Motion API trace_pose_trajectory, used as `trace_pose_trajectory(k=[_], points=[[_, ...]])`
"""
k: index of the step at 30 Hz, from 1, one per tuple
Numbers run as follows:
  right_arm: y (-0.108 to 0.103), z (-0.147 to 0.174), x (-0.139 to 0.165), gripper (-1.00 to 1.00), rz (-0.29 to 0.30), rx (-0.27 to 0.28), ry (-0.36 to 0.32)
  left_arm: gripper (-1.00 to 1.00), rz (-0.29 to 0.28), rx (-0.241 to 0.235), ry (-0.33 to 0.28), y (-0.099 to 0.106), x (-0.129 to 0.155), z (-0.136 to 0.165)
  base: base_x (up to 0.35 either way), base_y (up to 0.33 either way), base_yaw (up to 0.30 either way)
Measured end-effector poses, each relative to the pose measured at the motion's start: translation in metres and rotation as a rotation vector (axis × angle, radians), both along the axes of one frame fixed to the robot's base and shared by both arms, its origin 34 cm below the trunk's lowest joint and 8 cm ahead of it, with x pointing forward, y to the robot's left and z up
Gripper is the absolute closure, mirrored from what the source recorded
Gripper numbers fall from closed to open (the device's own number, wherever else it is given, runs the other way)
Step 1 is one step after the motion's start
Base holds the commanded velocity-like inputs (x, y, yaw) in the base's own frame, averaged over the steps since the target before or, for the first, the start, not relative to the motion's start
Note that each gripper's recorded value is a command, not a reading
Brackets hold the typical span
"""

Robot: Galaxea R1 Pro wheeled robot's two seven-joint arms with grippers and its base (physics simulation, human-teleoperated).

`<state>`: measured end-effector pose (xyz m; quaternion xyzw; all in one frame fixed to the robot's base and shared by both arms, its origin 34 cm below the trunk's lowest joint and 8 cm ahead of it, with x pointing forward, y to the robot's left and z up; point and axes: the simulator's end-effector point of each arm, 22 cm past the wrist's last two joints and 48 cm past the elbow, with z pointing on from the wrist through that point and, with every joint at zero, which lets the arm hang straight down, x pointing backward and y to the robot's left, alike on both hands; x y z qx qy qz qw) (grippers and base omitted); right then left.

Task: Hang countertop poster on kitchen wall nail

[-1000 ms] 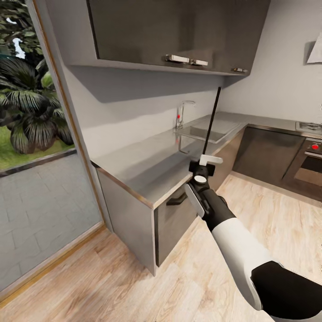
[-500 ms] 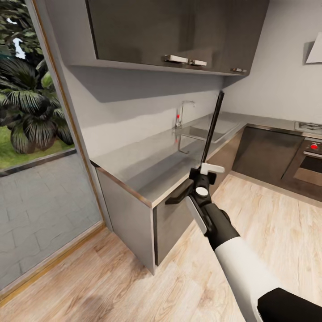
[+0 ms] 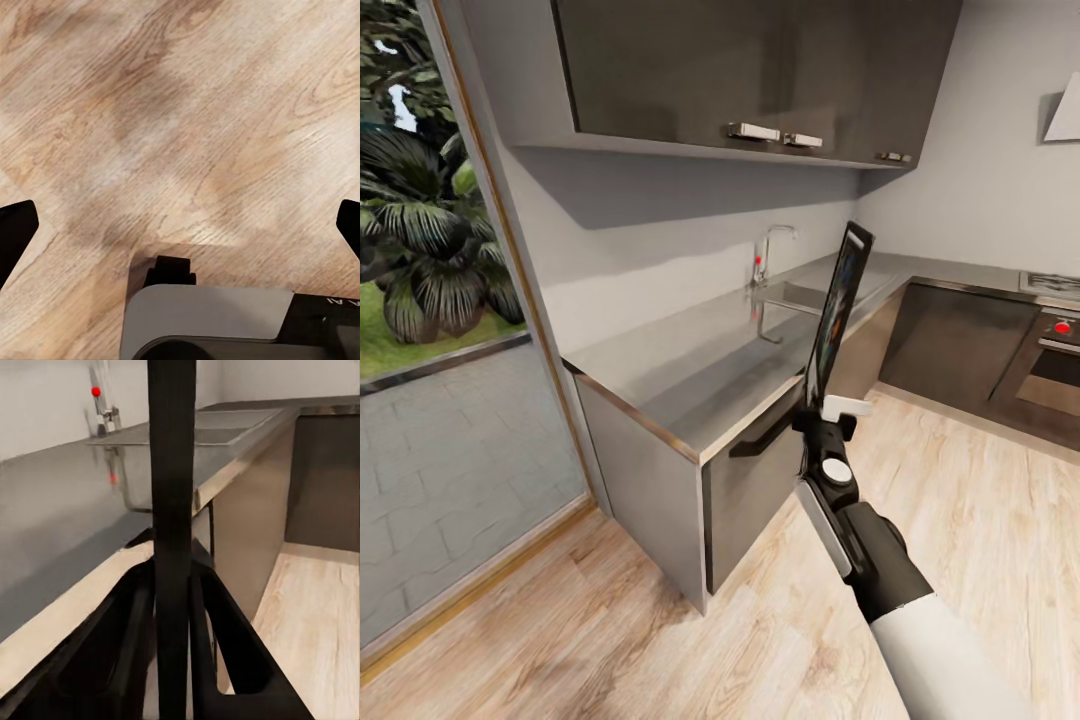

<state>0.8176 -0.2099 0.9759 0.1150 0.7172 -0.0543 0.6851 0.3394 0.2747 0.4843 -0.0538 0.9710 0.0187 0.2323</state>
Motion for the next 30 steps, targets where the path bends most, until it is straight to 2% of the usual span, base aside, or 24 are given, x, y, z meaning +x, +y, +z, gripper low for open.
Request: trace_pose_trajectory(k=[1, 2, 6, 20, 30], points=[[0.000, -0.001, -0.002, 1.00, 0.006, 0.000, -0.002, -1.00, 0.000, 0.000, 0.000, 0.000, 0.000, 0.000, -0.043, -0.111, 0.000], [-0.004, -0.001, -0.011, 1.00, 0.043, -0.008, -0.016, -1.00, 0.000, 0.001, 0.000, 0.000, 0.000, 0.000, -0.072, -0.168, 0.000], [0.005, 0.001, -0.012, 1.00, 0.093, -0.009, -0.028, -1.00, 0.000, 0.000, 0.001, 0.000, 0.000, 0.000, -0.109, -0.226, 0.000], [0.007, 0.013, -0.014, 1.00, 0.101, -0.005, -0.055, -1.00, 0.000, -0.001, 0.002, 0.000, -0.001, 0.000, -0.160, -0.264, 0.006], [0.006, 0.005, -0.019, 1.00, 0.109, -0.008, -0.043, -1.00, 0.000, 0.000, -0.004, 0.000, 0.001, 0.001, -0.131, -0.186, 0.217]])
